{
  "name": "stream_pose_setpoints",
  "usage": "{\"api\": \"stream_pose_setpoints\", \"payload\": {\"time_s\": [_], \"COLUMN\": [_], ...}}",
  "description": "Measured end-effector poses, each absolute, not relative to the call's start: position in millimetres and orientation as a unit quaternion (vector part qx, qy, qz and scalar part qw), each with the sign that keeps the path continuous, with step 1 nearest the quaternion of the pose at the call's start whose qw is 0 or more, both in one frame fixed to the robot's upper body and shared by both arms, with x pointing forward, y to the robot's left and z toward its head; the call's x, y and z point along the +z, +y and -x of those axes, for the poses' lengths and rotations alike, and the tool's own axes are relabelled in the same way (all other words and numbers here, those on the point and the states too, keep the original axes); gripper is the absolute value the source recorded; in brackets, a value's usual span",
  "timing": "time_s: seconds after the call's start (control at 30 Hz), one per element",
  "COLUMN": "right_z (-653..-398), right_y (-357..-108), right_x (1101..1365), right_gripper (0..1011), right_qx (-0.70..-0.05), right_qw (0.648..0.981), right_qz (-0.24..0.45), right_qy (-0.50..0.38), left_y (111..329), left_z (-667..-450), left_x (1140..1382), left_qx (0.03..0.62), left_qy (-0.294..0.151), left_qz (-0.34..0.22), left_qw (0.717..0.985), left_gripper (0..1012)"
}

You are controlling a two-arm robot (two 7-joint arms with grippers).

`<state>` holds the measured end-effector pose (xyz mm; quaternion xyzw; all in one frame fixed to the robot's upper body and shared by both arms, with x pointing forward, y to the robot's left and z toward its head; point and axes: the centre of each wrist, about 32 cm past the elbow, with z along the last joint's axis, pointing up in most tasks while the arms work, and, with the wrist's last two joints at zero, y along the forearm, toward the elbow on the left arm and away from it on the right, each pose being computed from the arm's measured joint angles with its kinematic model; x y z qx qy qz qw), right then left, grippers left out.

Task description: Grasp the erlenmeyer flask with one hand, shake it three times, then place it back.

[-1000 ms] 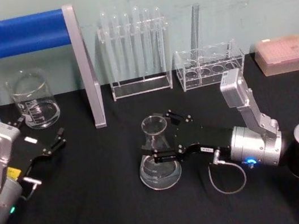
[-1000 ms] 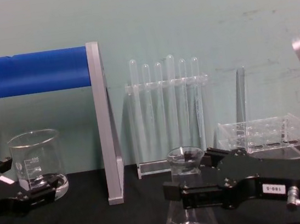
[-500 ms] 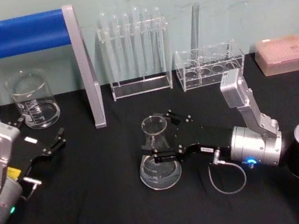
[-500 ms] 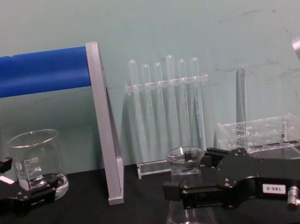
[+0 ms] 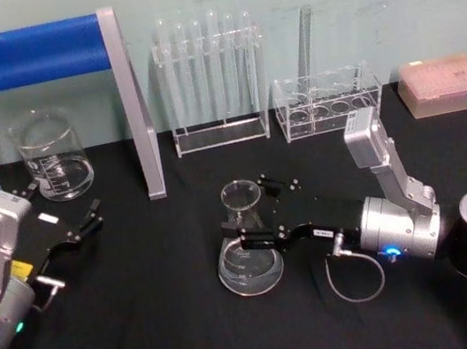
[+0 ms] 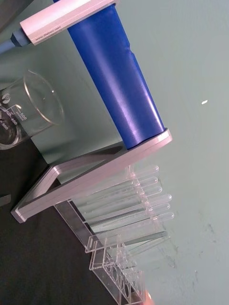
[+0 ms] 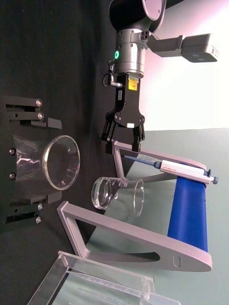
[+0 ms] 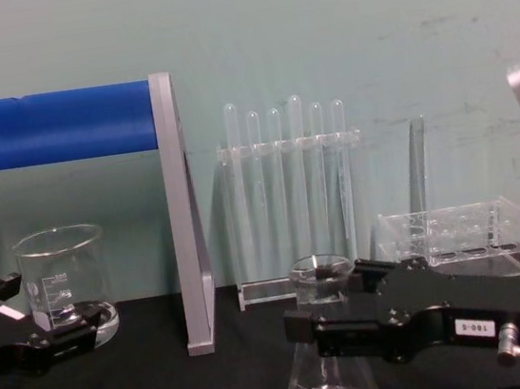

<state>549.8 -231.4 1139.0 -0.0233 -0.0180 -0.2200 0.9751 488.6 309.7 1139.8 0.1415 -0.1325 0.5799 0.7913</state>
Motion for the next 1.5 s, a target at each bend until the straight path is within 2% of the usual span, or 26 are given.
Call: {"api": "stream_pose_setpoints", "payload": {"time_s": [0.03,0.07,0.17,0.2,0.43,1.13,1.5], "right_z": [-549.8,-549.8,-549.8,-549.8,-549.8,-548.3,-531.6], "right_y": [-231.4,-231.4,-231.4,-231.4,-231.3,-230.3,-225.6], "right_x": [1139.0,1139.0,1139.0,1139.0,1138.9,1141.8,1181.5], "right_gripper": [835,775,719,660,458,449,449], "right_qx": [-0.22,-0.22,-0.22,-0.22,-0.22,-0.224,-0.27], "right_qw": [0.975,0.975,0.975,0.975,0.975,0.974,0.963], "right_qz": [0.023,0.023,0.023,0.023,0.023,0.025,-0.016], "right_qy": [-0.018,-0.018,-0.018,-0.018,-0.018,-0.015,-0.024], "left_y": [309.7,309.7,309.7,309.7,309.7,309.7,309.7], "left_z": [-488.6,-488.6,-488.6,-488.6,-488.6,-488.6,-488.6], "left_x": [1139.8,1139.8,1139.8,1139.8,1139.8,1139.8,1139.8], "left_qx": [0.58,0.58,0.58,0.58,0.58,0.58,0.58], "left_qy": [-0.132,-0.132,-0.132,-0.132,-0.132,-0.132,-0.132], "left_qz": [-0.142,-0.141,-0.142,-0.141,-0.142,-0.141,-0.141], "left_qw": [0.791,0.791,0.791,0.791,0.791,0.791,0.791], "left_gripper": [1001,1001,1001,1001,1001,1001,1001]}}
